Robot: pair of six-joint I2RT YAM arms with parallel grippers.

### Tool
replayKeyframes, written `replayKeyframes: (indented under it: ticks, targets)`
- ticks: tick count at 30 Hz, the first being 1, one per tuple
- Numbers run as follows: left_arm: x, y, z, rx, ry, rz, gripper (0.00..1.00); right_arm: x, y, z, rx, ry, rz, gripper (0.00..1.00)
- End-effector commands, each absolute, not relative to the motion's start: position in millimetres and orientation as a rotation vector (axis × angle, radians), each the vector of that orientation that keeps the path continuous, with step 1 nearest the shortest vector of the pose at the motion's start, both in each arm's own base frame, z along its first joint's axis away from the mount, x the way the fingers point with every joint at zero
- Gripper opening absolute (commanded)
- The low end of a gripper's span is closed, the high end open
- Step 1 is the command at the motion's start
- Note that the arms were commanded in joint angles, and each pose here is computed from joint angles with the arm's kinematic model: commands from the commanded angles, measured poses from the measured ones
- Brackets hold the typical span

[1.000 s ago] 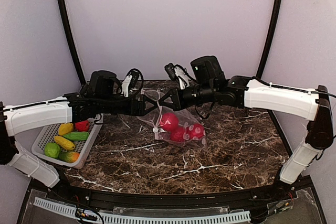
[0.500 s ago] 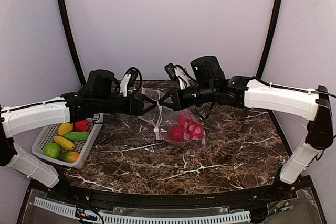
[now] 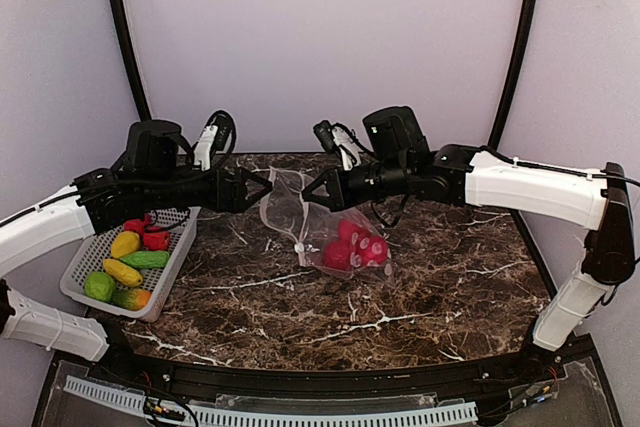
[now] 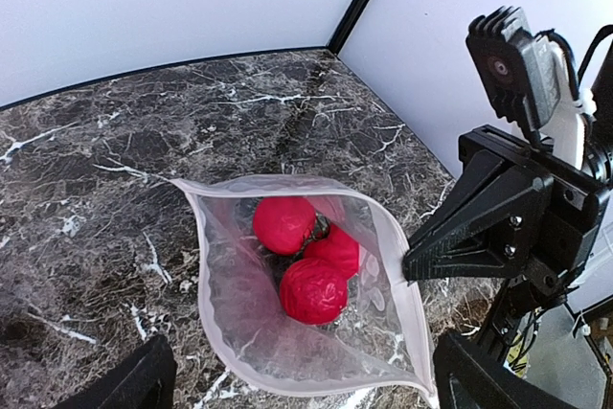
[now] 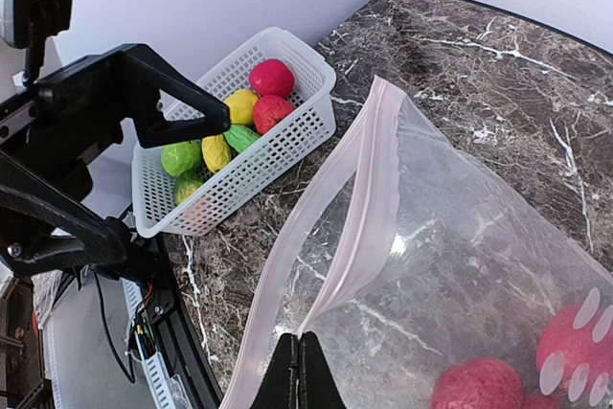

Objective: Place the food in the zip-top bag and seal the zipper
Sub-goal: Pick up the fake fruit from the bin.

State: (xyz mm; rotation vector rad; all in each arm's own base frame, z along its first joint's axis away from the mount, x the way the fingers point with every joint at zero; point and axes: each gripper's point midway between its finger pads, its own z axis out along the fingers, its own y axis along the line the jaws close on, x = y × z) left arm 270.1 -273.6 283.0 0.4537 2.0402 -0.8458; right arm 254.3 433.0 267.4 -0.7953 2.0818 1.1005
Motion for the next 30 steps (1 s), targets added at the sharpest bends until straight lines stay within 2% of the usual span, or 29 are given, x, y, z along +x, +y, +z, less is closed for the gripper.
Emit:
replayKeyframes:
  ticks: [1,8,12,16,24,30]
  targets:
    - [270,-229,277,0.399,2.134,-0.690,0.95,253,436,285,-0.803,2.016,1.115,0.00]
    - [297,-135,244,0.124,2.261,-0.528,0.95,253,435,283,-0.801,2.021,1.111,0.00]
    - [313,-73,215,-0.136,2.312,-0.420,0.98,253,433,282,-0.792,2.024,1.107,0.00]
    - [321,-37,178,-0.307,2.387,-0.428,0.98,253,436,286,-0.797,2.019,1.123,0.00]
    - [333,8,122,-0.426,2.533,-0.264,0.98,254,436,288,-0.788,2.013,1.121,0.00]
    - [343,16,92,-0.433,2.612,-0.245,0.98,254,431,287,-0.777,2.020,1.104,0.00]
